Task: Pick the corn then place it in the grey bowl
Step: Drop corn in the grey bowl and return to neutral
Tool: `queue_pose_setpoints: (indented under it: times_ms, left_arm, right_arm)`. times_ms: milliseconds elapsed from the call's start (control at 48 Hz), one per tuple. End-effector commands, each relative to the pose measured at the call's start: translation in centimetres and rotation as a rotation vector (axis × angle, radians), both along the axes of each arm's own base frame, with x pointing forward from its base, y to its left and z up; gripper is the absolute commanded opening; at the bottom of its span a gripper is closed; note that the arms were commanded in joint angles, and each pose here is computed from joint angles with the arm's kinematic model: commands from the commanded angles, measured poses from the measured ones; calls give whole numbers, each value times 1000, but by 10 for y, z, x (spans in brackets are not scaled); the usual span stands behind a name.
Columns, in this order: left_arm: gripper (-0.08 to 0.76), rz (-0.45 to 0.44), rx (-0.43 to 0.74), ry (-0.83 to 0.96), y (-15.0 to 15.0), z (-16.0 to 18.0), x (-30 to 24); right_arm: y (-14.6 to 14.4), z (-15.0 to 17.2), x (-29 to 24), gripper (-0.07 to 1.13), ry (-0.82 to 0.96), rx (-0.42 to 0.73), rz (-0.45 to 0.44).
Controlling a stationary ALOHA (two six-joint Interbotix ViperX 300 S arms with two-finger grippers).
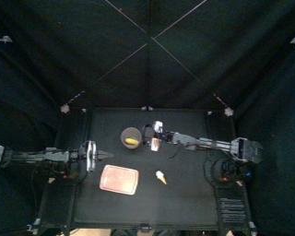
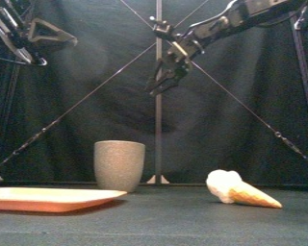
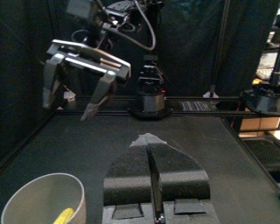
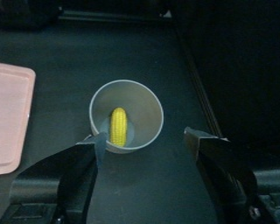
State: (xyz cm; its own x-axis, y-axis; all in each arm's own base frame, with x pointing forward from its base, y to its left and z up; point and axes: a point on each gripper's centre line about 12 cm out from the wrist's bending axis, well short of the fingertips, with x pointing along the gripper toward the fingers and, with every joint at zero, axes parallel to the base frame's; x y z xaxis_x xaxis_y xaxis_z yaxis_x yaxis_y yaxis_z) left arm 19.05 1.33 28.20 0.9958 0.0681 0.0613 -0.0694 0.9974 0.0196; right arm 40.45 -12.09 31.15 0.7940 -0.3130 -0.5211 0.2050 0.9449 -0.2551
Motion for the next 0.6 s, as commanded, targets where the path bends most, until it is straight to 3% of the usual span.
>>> queue_pose_setpoints:
  times_ms: [21, 292, 604]
  left_arm:
    - [70, 6, 5, -29, 1, 9, 0]
    - [70, 12, 8, -50, 2, 14, -3]
    - [72, 17, 13, -51, 3, 14, -3]
  right_arm:
    - [11, 26, -38, 1019, -88, 2, -3]
    - [52, 48, -124, 1017, -380, 40, 58]
    - [83, 54, -193, 1019, -555, 87, 118]
